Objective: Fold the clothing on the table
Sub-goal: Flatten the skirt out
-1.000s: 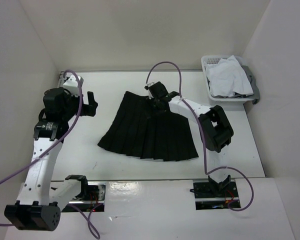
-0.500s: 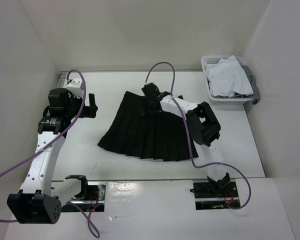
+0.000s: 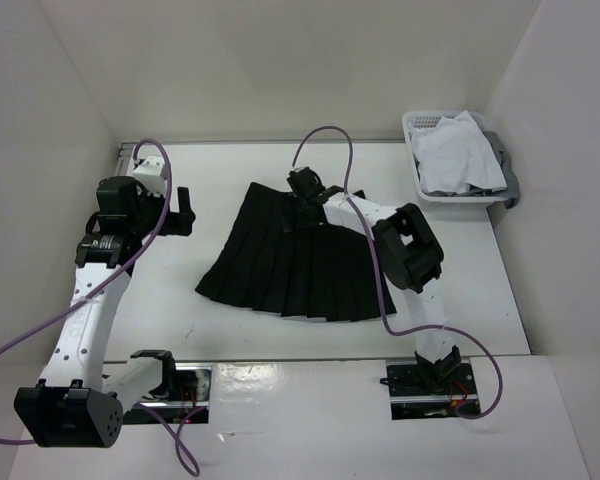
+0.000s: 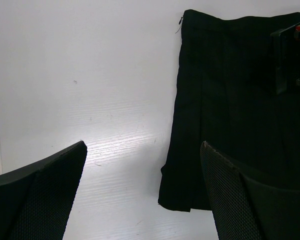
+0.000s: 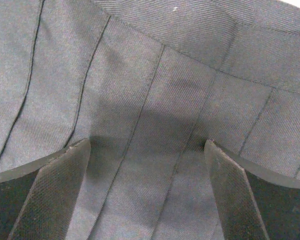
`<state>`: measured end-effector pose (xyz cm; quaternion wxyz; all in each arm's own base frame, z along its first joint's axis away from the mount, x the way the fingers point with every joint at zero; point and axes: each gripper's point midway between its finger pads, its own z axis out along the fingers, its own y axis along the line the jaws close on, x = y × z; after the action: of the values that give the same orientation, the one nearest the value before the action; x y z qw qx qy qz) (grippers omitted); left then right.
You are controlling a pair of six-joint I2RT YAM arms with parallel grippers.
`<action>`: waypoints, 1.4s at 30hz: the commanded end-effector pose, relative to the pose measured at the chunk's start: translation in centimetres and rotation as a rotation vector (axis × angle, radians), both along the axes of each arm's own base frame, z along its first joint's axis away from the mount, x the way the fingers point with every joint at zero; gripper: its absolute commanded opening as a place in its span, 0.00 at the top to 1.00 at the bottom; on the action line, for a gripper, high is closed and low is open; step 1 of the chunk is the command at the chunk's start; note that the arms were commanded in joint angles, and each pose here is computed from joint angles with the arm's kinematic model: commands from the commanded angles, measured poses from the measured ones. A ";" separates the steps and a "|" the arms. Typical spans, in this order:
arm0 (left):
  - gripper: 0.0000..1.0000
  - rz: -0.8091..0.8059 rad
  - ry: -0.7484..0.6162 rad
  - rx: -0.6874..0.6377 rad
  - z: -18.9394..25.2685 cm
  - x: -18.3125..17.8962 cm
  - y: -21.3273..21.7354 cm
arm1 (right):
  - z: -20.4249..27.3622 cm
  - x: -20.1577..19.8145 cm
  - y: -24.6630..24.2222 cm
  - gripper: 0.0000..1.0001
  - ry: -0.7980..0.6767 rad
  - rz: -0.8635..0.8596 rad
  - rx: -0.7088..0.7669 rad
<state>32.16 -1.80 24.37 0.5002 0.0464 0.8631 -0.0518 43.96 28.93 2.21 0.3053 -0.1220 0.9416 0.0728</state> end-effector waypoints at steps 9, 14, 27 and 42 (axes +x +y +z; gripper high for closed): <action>0.00 0.017 -0.047 -0.014 1.0 0.3 0.1 | -2.4 -5.4 -2.6 0.01 0.097 0.030 -0.045; 0.00 0.017 -0.038 -0.014 0.7 0.4 0.1 | -3.3 -7.0 -1.9 0.01 0.109 0.078 -0.102; 0.00 0.017 -0.029 -0.014 0.4 0.5 0.1 | -3.8 -9.4 -1.2 0.01 0.112 0.160 -0.158; 0.00 0.025 -0.029 -0.010 0.4 0.6 0.3 | -3.0 -12.9 0.9 0.01 0.102 0.293 -0.151</action>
<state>32.25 -1.77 24.31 0.5013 0.0462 0.8625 -0.0513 35.02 31.01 1.85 0.2989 -0.2339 0.9223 0.0733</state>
